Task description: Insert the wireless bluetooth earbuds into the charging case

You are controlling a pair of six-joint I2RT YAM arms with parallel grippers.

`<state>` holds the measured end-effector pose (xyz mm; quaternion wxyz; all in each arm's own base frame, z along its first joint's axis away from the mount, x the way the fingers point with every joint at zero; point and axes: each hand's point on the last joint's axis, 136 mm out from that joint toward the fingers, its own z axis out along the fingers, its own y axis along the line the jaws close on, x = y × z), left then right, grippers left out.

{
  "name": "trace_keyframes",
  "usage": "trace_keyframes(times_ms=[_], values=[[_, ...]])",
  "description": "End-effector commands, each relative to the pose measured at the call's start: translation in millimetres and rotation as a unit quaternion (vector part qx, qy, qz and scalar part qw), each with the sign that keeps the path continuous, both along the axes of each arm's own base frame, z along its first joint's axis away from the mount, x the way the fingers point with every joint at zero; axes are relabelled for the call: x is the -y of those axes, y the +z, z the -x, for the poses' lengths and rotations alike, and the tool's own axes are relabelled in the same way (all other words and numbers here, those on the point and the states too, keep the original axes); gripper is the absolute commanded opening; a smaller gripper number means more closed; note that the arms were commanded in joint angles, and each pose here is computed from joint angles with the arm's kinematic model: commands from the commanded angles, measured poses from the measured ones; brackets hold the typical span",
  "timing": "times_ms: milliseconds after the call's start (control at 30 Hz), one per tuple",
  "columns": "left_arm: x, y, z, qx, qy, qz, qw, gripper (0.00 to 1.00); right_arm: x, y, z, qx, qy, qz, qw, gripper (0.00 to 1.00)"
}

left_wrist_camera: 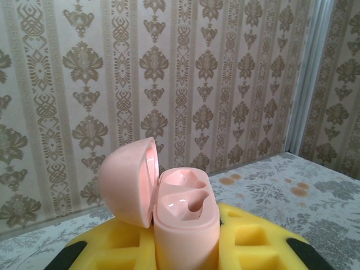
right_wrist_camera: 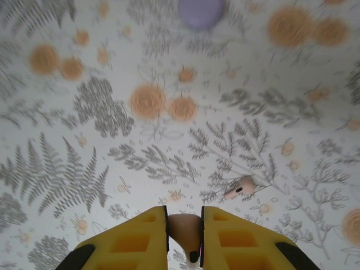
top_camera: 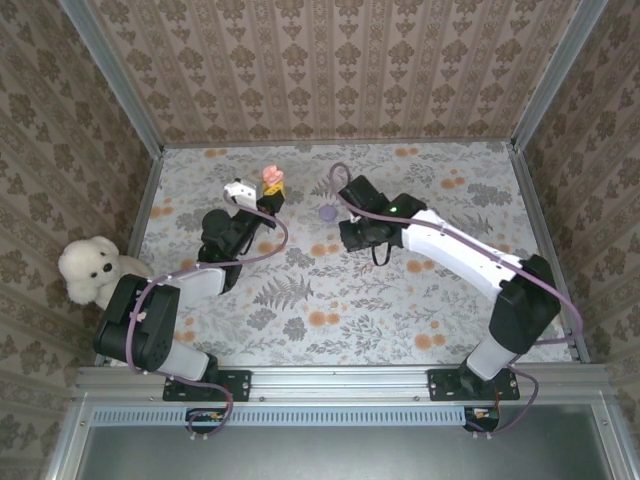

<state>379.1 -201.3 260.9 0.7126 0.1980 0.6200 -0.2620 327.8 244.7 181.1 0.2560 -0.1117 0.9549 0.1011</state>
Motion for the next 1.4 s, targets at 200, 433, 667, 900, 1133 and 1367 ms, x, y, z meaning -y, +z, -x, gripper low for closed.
trace_keyframes(times_ms=[200, 433, 667, 900, 1133, 1367], values=[[50.8, -7.2, 35.4, 0.028, -0.125, -0.042, 0.991, 0.00, 10.6, 135.6, -27.0, 0.191, -0.012, -0.108, 0.976, 0.18], [86.8, -3.9, 52.8, 0.036, -0.206, -0.035, 0.977, 0.00, 8.2, 188.0, -23.8, 0.276, 0.006, -0.163, 0.947, 0.18], [110.9, 8.0, 60.1, 0.054, -0.248, -0.030, 0.967, 0.00, -4.3, 198.3, -15.8, 0.312, 0.040, -0.213, 0.925, 0.19], [124.0, 20.7, 63.7, 0.072, -0.263, -0.034, 0.961, 0.00, -14.3, 194.6, -10.4, 0.320, 0.064, -0.243, 0.914, 0.19], [133.7, 29.3, 65.3, 0.070, -0.273, -0.033, 0.959, 0.00, -17.8, 192.1, -11.3, 0.318, 0.065, -0.254, 0.911, 0.19], [139.8, 33.0, 72.0, 0.064, -0.297, -0.036, 0.952, 0.00, -21.2, 186.9, -10.4, 0.320, 0.077, -0.254, 0.910, 0.19]])
